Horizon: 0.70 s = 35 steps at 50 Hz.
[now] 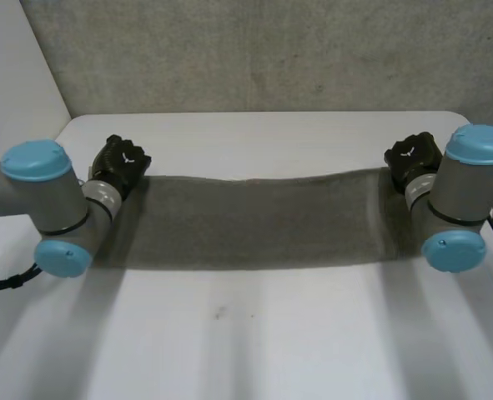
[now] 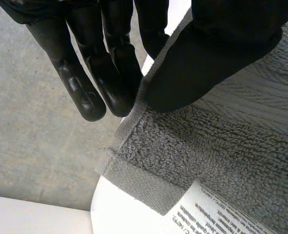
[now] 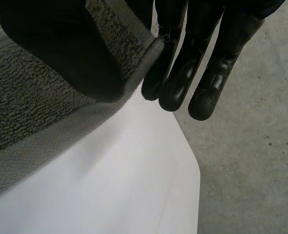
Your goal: Fold the towel.
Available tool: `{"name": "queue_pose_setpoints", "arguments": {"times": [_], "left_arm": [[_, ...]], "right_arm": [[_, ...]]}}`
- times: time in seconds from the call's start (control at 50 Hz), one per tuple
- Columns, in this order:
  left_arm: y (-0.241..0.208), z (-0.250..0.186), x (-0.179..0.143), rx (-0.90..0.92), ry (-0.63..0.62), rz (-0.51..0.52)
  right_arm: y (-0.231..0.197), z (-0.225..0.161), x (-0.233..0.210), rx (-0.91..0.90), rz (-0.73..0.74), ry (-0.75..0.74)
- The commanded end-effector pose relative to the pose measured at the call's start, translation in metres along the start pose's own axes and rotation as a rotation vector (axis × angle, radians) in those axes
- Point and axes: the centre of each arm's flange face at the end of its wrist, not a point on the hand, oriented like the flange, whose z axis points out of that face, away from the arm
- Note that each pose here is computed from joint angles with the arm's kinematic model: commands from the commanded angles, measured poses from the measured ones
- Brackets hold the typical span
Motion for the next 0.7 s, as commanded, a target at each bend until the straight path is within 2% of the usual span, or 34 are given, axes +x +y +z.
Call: {"name": "queue_pose_setpoints", "arguments": {"times": [0.02, 0.14, 0.3, 0.36, 0.38, 0.4, 0.44, 0.46, 0.5, 0.52, 0.56, 0.62, 0.66, 0.68, 0.7], "left_arm": [[0.001, 0.011, -0.001, -0.013, -0.048, -0.001], [-0.014, 0.008, -0.005, 0.017, -0.061, -0.004], [-0.041, -0.007, -0.019, 0.056, -0.079, -0.018], [-0.05, -0.021, -0.029, 0.066, -0.087, -0.073], [-0.054, -0.03, -0.033, 0.072, -0.085, -0.116], [-0.054, -0.03, -0.033, 0.072, -0.085, -0.117], [-0.059, -0.047, -0.037, 0.078, -0.076, -0.219], [-0.059, -0.047, -0.037, 0.078, -0.076, -0.219], [-0.066, -0.066, -0.043, 0.093, -0.071, -0.328], [-0.066, -0.066, -0.043, 0.093, -0.071, -0.329], [-0.068, -0.081, -0.05, 0.102, -0.078, -0.438], [-0.071, -0.089, -0.053, 0.109, -0.081, -0.489], [-0.072, -0.102, -0.055, 0.112, -0.077, -0.591], [-0.072, -0.102, -0.055, 0.112, -0.076, -0.592], [-0.07, -0.108, -0.055, 0.109, -0.073, -0.642]], "right_arm": [[0.002, 0.006, -0.008, 0.015, 0.001, -0.002], [-0.01, 0.001, 0.007, 0.046, 0.023, 0.038], [-0.038, -0.025, 0.045, 0.109, 0.201, 0.084], [-0.049, -0.04, 0.056, 0.132, 0.261, 0.08], [-0.05, -0.048, 0.056, 0.135, 0.274, 0.057], [-0.049, -0.054, 0.056, 0.135, 0.281, 0.027], [-0.044, -0.059, 0.056, 0.121, 0.286, -0.008], [-0.044, -0.059, 0.056, 0.121, 0.286, -0.008], [-0.03, -0.068, 0.057, 0.062, 0.295, -0.077], [-0.029, -0.069, 0.057, 0.062, 0.295, -0.077], [-0.02, -0.081, 0.053, -0.004, 0.308, -0.144], [-0.015, -0.086, 0.05, -0.039, 0.31, -0.17], [-0.001, -0.091, 0.045, -0.104, 0.324, -0.204], [-0.001, -0.091, 0.045, -0.104, 0.324, -0.204], [0.006, -0.093, 0.043, -0.128, 0.328, -0.212]]}}
